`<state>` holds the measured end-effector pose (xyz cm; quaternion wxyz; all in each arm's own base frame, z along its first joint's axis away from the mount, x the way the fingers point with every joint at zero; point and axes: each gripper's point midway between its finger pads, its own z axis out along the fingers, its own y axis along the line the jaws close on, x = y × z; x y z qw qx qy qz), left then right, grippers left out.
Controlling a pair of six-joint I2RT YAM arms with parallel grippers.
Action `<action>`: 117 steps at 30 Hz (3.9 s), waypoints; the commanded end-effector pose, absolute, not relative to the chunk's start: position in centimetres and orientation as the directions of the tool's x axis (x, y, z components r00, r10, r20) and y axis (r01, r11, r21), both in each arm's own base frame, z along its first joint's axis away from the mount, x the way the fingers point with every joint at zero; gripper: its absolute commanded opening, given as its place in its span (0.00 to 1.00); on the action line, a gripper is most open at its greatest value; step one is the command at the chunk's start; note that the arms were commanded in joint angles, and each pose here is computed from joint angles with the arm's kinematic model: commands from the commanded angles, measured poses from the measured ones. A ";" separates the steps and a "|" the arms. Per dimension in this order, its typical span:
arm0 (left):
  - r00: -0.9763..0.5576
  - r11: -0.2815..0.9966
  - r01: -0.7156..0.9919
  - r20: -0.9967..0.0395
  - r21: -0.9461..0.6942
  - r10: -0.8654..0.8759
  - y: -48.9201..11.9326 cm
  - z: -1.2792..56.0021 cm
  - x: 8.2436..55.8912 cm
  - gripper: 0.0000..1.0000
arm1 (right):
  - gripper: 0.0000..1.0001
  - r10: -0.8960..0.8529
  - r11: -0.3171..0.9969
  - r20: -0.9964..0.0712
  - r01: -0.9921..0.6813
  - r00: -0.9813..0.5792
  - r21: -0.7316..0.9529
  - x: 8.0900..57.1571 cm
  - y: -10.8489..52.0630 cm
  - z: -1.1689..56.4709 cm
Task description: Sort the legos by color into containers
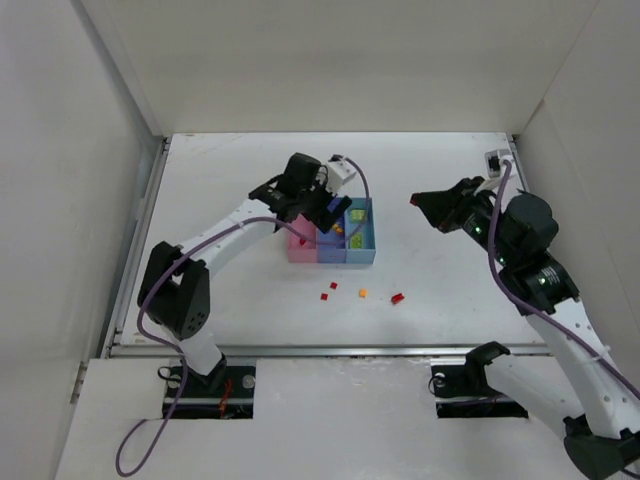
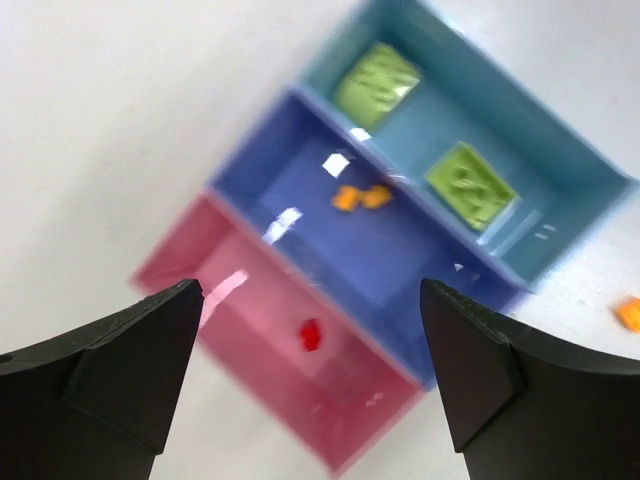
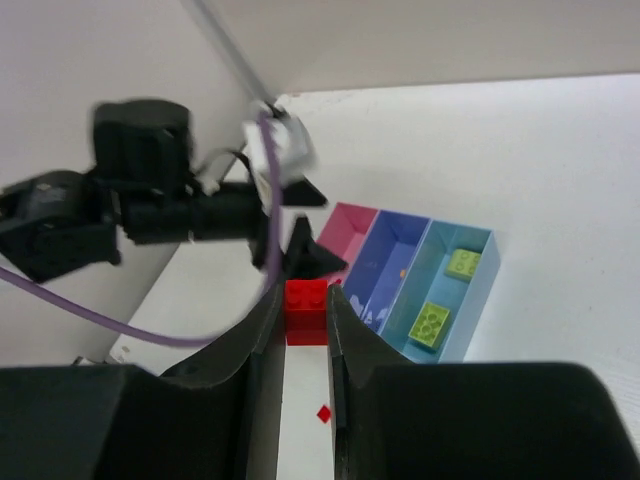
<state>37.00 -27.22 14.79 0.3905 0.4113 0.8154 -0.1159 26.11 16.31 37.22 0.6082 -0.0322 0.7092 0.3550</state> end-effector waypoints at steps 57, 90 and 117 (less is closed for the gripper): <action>-0.518 0.985 -0.168 -0.847 -0.034 -0.117 2.7 22.7 39.4 0.97 | 0.74 -0.163 0.764 -0.747 -0.562 -0.645 0.318 37.7 39.7 21.0; 0.150 -0.037 0.984 -0.701 0.173 0.697 -39.5 20.0 17.8 0.96 | 1.00 0.463 0.886 -0.636 0.348 -0.617 0.307 27.5 6.3 20.3; -0.124 0.139 0.990 -0.548 -0.014 0.827 -47.0 3.9 18.8 0.79 | 1.00 0.509 0.816 -0.830 0.434 -0.227 0.382 24.1 -0.1 32.5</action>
